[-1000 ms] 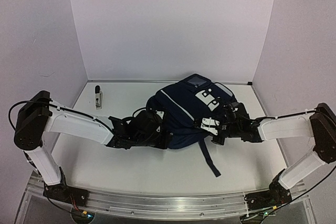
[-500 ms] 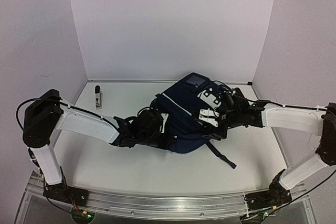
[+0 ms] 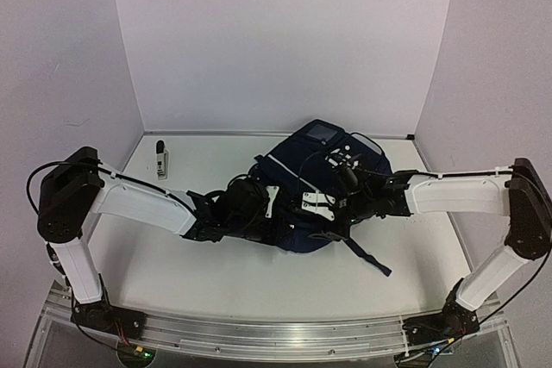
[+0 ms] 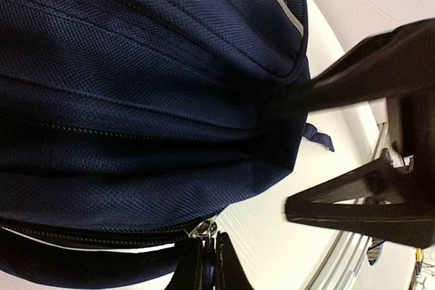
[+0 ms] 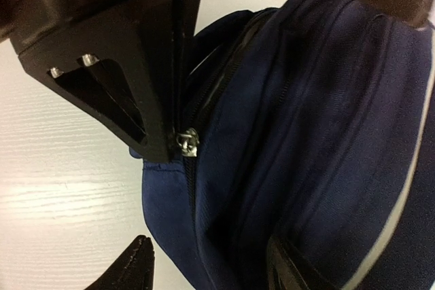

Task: Pack the student bag
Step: Zip the student bag at the center of the board.

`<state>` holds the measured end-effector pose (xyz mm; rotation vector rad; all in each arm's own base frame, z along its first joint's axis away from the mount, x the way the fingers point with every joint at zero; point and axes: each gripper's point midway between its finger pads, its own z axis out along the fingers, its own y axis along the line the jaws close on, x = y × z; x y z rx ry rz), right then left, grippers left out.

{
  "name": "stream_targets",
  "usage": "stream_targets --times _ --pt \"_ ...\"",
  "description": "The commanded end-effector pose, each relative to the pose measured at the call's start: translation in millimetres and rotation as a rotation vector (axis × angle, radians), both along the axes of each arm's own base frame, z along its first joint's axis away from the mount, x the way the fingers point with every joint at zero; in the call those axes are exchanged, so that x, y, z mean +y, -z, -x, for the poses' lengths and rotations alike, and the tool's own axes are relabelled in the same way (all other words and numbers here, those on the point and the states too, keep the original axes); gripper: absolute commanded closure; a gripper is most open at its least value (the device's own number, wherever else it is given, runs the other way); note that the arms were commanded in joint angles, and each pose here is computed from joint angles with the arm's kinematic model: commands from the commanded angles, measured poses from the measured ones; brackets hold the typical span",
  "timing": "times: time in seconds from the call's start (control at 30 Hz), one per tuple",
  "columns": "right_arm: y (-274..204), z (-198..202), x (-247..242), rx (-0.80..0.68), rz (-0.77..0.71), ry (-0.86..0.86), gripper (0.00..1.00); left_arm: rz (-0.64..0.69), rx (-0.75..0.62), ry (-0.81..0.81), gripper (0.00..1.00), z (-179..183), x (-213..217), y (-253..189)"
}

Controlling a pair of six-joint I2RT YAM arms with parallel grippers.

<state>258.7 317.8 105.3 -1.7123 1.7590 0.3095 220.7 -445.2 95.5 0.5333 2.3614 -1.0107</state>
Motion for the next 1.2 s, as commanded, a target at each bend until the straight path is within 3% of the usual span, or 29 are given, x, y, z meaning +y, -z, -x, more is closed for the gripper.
stream_targets --times 0.0,0.17,0.2,0.47,0.67,0.7,0.8,0.87,0.97,1.17 --pt "5.5 -14.1 7.2 -0.059 0.005 0.015 0.53 0.155 -0.057 0.009 1.0 -3.8 -15.9 -55.7" --pt "11.8 -16.3 -8.0 -0.105 0.054 0.042 0.96 0.121 -0.055 -0.034 1.0 -9.7 -3.8 -52.4" --pt "10.6 -16.7 -12.5 -0.118 0.061 0.049 1.0 0.098 -0.056 -0.051 1.0 -12.1 0.9 -49.6" --pt "-2.1 -38.8 -83.2 -0.129 0.062 0.186 1.0 -0.016 -0.088 -0.155 1.0 -25.0 44.8 -39.6" --pt "1.0 -63.1 -136.0 -0.116 0.101 0.283 1.0 -0.008 -0.101 -0.132 1.0 -24.3 41.1 -40.5" --pt "-1.3 -68.4 -138.2 -0.117 0.11 0.295 0.96 0.003 -0.099 -0.108 1.0 -23.6 34.3 -41.0" --pt "-13.7 -63.0 -129.1 -0.038 0.106 0.263 0.54 0.061 -0.059 0.001 1.0 -17.5 1.7 -45.0" --pt "-31.0 -53.8 -111.9 -0.021 0.056 0.241 0.39 0.109 -0.037 0.05 1.0 -16.3 -17.8 -49.7" --pt "-53.7 -36.3 -82.3 -0.039 0.004 0.187 0.34 0.155 -0.023 0.1 1.0 -14.8 -36.5 -55.2" --pt "-57.1 -14.5 -45.7 0.0 -0.02 0.105 0.38 0.199 -0.021 0.133 1.0 -13.0 -45.5 -68.5"
